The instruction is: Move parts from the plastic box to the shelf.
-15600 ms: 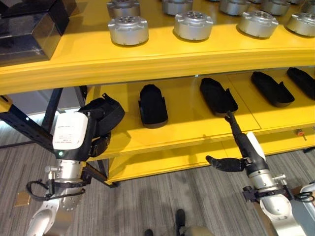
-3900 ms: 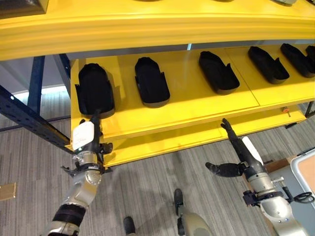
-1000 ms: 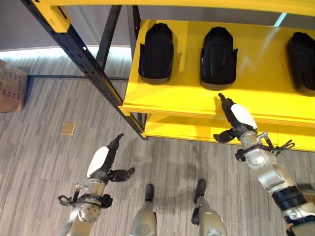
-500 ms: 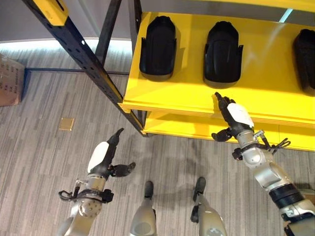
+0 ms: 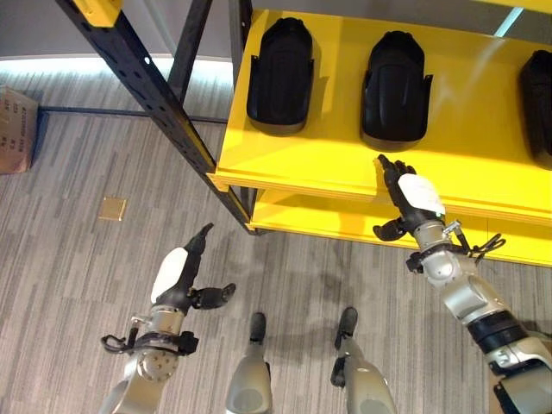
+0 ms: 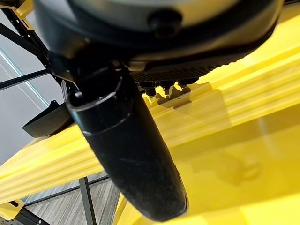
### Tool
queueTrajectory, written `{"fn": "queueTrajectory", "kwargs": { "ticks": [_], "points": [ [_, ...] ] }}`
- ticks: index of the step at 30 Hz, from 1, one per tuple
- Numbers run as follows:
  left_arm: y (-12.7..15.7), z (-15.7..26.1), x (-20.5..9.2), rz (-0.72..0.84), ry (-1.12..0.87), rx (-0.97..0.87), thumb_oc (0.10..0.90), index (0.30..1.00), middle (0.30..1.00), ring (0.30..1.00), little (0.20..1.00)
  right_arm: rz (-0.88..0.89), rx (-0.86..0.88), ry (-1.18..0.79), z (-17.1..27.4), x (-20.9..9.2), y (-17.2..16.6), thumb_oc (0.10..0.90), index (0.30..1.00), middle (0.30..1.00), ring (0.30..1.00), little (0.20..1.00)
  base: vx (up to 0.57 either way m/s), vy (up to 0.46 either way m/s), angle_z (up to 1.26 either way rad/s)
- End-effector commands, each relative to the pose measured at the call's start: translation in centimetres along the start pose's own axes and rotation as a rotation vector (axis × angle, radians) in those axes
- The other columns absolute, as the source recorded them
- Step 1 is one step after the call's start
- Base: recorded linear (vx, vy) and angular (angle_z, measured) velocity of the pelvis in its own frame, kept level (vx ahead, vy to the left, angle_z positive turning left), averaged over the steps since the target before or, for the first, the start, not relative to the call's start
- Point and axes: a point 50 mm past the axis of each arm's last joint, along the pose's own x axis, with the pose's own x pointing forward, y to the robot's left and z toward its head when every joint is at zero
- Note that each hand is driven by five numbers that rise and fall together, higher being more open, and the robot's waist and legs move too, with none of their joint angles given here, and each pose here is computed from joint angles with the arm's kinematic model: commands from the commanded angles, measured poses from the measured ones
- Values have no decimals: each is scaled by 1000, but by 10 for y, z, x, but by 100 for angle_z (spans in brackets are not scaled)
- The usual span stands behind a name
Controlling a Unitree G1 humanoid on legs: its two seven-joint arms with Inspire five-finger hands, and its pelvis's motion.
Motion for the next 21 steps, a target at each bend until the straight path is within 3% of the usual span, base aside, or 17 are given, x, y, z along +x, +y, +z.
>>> {"fn": "queueTrajectory", "kwargs": {
  "ticks": [1, 21],
  "points": [
    [29, 13, 3, 107, -121, 48, 900, 1000, 1000, 1000, 1000, -105, -41, -59, 15, 21, -29, 900, 1000, 1000, 1000, 1000, 0, 0, 0],
    [35, 9, 4, 144, -98, 53, 900, 1000, 1000, 1000, 1000, -155, -79, -21, 9, 31, -47, 900, 1000, 1000, 1000, 1000, 0, 0, 0]
  ]
}}
